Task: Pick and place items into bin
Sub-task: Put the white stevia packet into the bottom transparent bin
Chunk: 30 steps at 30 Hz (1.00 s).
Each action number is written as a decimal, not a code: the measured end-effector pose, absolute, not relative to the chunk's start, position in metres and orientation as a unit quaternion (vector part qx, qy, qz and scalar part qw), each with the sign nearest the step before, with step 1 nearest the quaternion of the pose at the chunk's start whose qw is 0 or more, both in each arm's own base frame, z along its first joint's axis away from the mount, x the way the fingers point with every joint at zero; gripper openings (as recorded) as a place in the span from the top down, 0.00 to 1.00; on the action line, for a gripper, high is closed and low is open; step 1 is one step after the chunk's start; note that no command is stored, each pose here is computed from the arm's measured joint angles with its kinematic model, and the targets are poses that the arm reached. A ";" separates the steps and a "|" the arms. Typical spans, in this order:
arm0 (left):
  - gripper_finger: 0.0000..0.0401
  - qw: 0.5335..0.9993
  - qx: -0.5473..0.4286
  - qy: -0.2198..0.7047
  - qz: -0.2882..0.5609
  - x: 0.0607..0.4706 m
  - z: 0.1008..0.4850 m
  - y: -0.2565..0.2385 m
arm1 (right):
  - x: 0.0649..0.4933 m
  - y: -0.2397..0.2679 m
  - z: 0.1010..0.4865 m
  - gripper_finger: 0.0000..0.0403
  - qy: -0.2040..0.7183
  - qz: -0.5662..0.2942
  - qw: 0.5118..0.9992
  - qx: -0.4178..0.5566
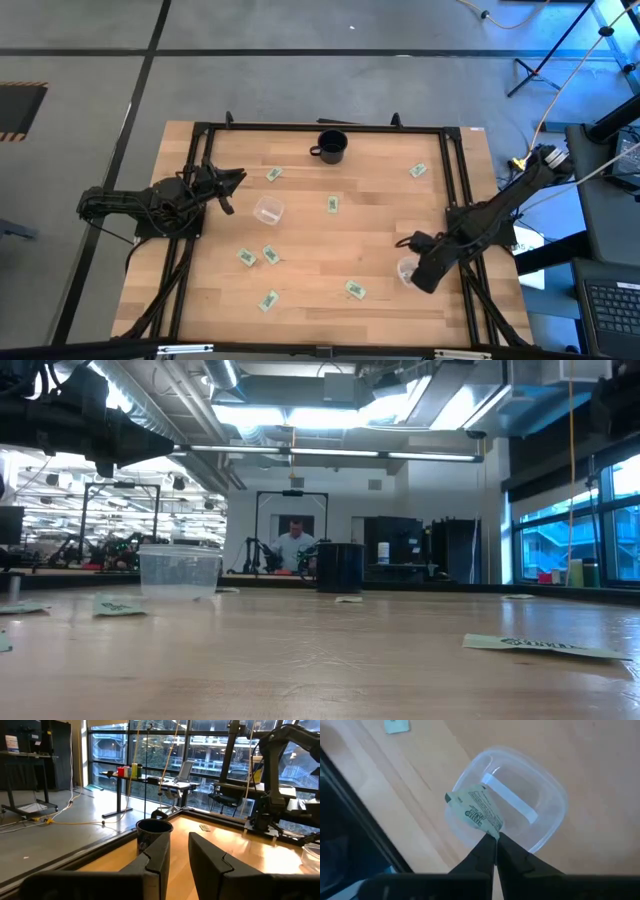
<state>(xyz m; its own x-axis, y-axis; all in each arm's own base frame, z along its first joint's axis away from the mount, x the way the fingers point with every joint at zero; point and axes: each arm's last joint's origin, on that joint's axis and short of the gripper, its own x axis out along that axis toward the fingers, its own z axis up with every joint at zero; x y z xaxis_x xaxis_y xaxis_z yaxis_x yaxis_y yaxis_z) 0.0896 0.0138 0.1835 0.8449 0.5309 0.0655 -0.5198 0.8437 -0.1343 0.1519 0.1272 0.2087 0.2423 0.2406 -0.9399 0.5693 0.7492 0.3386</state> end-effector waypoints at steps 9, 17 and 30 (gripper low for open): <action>0.84 0.959 -0.056 -0.050 0.274 0.090 0.183 0.014 | 0.155 0.130 0.200 0.95 0.616 -0.132 0.707 0.320; 0.84 0.959 -0.056 -0.050 0.274 0.090 0.183 0.014 | 0.156 0.130 0.199 0.88 0.617 -0.131 0.708 0.318; 0.84 0.959 -0.056 -0.050 0.274 0.090 0.183 0.014 | 0.162 0.112 0.214 0.73 0.574 -0.208 0.731 0.304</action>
